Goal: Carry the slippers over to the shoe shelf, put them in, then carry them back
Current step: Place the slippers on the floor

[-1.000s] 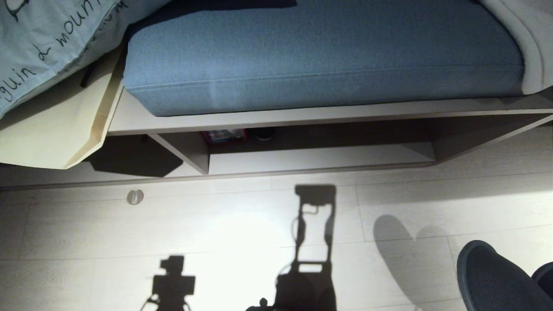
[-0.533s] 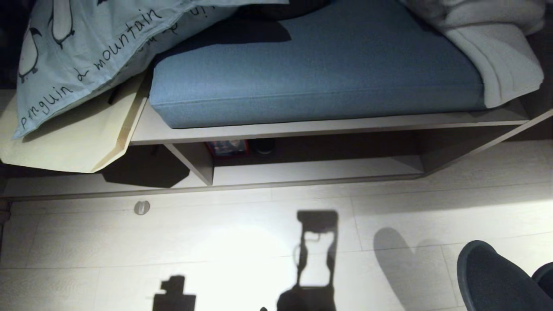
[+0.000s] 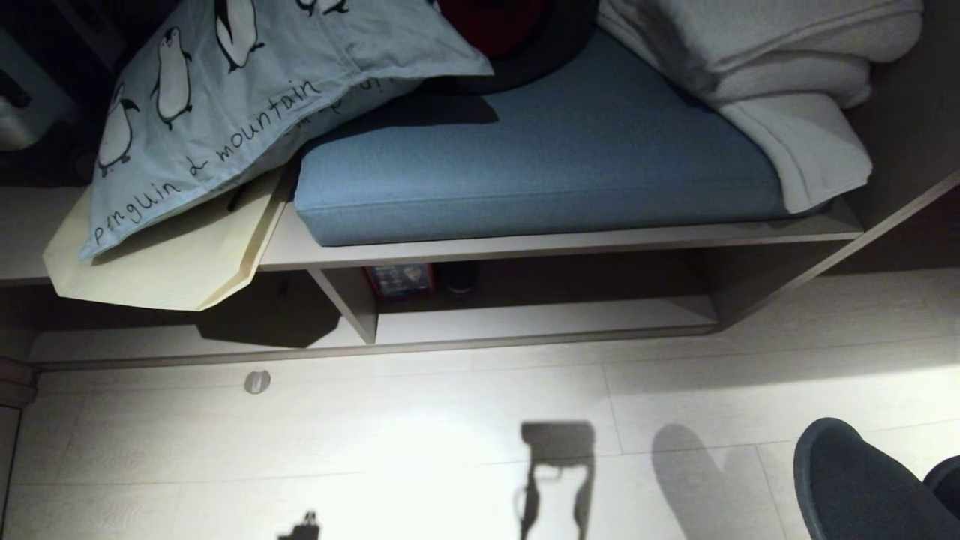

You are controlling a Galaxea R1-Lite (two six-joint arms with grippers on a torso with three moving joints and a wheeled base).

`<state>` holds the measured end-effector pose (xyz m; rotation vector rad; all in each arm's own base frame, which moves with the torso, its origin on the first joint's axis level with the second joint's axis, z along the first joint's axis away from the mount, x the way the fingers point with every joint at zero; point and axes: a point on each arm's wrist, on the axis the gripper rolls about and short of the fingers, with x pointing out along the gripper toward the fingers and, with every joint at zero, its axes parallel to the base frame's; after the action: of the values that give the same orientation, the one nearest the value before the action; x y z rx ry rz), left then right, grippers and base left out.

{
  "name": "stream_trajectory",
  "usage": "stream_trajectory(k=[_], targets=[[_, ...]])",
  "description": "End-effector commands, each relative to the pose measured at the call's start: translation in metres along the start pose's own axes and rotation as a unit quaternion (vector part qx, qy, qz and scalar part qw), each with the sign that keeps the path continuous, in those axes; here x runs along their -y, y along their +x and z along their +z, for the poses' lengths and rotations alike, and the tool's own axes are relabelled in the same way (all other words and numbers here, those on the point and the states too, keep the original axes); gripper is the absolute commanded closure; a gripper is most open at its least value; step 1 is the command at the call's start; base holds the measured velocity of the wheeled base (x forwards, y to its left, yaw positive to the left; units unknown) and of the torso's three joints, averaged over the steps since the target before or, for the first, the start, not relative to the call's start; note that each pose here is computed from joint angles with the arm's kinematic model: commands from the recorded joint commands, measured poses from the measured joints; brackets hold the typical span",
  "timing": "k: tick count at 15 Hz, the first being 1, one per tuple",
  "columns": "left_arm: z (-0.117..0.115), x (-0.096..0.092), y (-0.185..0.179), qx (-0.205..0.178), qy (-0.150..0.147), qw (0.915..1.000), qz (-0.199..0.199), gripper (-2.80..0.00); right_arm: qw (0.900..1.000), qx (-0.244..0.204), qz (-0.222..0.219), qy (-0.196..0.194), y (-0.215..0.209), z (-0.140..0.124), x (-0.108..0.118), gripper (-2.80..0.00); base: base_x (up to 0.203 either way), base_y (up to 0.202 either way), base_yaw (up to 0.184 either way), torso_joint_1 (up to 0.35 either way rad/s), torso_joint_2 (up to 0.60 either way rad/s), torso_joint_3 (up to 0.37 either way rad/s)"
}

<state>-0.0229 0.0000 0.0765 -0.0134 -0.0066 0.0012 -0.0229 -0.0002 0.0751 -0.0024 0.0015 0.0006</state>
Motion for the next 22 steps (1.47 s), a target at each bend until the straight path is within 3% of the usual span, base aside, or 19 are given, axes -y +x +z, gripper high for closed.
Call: stream_trajectory(k=[1, 17, 22], targets=[[0.0001, 0.0, 0.0001, 0.0, 0.0, 1.0, 0.0, 0.0, 1.0, -0.002, 0.0, 0.0, 0.0002, -0.0004, 0.0, 0.0, 0.0, 0.0, 0.0, -0.002, 0.01, 0.207], [0.0001, 0.0, 0.0001, 0.0, 0.0, 1.0, 0.0, 0.0, 1.0, -0.002, 0.0, 0.0, 0.0002, -0.0004, 0.0, 0.0, 0.0, 0.0, 0.0, 0.004, 0.0, 0.203], [0.0001, 0.0, 0.0001, 0.0, 0.001, 1.0, 0.0, 0.0, 1.0, -0.002, 0.0, 0.0, 0.0002, -0.0004, 0.0, 0.0, 0.0, 0.0, 0.0, 0.002, 0.0, 0.06]])
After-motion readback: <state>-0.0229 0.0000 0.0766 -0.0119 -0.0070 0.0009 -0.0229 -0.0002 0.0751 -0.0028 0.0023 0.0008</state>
